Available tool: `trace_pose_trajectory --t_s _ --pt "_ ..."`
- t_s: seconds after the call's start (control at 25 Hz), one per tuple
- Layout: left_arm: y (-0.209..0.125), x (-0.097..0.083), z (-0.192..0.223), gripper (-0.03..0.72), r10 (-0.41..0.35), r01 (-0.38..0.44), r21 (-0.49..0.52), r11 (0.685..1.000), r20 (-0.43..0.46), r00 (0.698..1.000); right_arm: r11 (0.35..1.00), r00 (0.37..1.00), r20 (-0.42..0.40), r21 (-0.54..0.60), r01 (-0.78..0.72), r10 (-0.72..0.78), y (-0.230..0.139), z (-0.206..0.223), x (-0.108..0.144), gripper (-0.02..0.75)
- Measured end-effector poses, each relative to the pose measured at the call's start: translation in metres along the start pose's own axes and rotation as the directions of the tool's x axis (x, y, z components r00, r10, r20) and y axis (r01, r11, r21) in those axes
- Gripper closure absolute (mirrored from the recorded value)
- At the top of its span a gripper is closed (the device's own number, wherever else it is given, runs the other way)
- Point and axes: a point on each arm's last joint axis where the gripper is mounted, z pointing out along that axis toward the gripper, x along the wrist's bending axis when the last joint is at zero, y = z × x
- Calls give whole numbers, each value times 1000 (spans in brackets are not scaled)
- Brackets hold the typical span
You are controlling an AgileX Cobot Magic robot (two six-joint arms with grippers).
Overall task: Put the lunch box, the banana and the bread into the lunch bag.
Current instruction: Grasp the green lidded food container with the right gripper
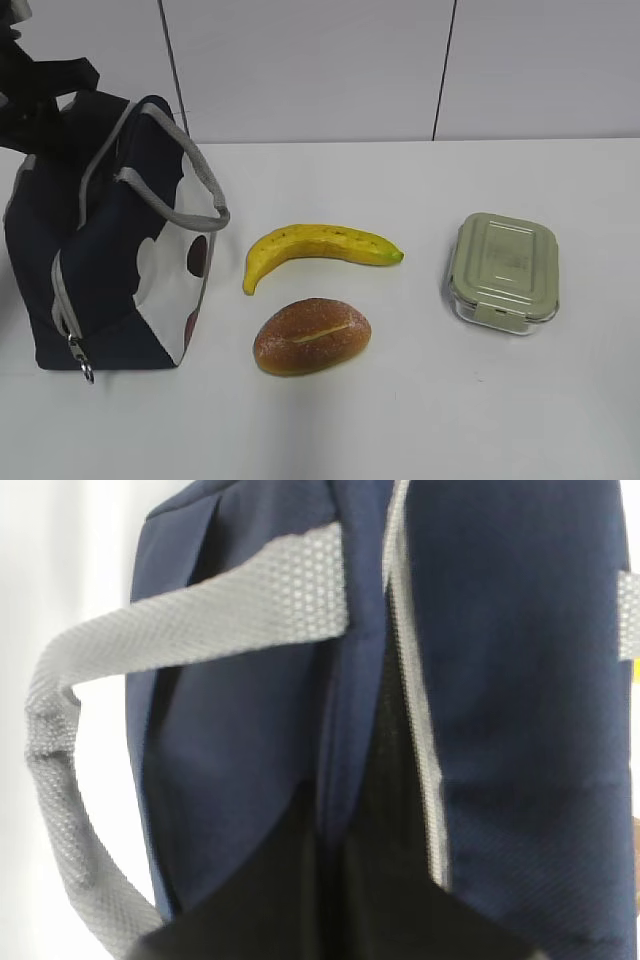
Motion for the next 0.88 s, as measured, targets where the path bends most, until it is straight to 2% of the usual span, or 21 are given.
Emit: trace_pose_trajectory --t_s 0.32,0.72,0.88 --pt "-2 -3 0 691 20 -21 24 1000 39 999 1000 1000 0 0 0 0 0 0 0 174" --pt "-2 -7 0 691 19 -21 25 999 74 997 1000 998 -59 -4 -27 27 1 0 5 174" --pt "-2 -7 0 691 18 -20 25 999 76 997 999 997 -73 -20 -38 37 16 2 6 174"
